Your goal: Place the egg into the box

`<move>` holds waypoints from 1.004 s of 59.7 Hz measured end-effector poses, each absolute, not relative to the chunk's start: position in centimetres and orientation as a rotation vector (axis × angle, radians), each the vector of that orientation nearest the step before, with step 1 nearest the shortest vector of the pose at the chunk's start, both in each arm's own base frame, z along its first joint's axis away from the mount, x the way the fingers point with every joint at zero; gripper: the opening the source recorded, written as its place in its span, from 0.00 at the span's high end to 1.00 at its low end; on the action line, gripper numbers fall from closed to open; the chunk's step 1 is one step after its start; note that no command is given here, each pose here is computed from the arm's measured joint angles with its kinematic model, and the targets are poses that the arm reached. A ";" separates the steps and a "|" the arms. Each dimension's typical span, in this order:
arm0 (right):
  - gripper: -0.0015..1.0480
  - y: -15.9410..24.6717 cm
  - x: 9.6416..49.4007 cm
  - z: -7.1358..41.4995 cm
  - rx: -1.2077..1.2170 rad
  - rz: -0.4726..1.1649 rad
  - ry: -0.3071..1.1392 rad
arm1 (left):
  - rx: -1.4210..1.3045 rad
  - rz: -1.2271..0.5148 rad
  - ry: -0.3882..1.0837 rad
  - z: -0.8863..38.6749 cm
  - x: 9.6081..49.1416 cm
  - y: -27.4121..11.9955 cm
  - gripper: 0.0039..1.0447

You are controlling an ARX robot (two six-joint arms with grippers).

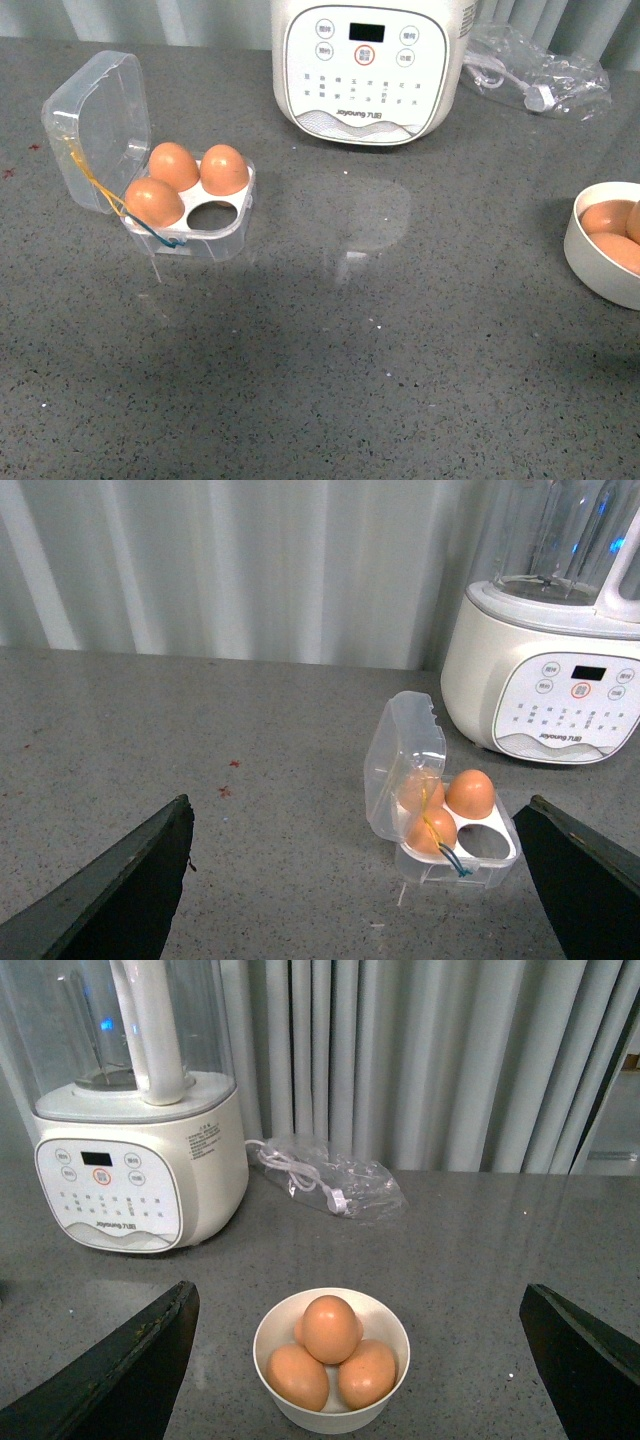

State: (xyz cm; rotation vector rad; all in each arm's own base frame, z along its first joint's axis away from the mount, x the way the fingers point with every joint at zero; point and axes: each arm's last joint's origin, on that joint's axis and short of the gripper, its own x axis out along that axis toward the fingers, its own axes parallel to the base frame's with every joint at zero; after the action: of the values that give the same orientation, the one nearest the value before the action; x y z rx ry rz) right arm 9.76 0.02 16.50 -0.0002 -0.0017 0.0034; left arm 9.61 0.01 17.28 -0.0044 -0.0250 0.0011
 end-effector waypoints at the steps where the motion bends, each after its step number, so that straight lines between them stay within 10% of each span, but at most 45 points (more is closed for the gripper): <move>1: 0.07 0.0 9.8 16.5 0.000 0.003 -0.002 | -0.004 0.001 -0.025 17.3 9.6 0.0 0.06; 60: 0.07 0.0 9.8 16.5 0.000 0.003 -0.002 | -0.004 0.001 -0.025 17.3 9.6 0.0 0.06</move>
State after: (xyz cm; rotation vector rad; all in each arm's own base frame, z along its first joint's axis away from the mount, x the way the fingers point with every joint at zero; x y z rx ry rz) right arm 9.76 0.02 16.50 -0.0002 -0.0017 0.0034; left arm 9.61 0.01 17.28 -0.0044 -0.0250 0.0011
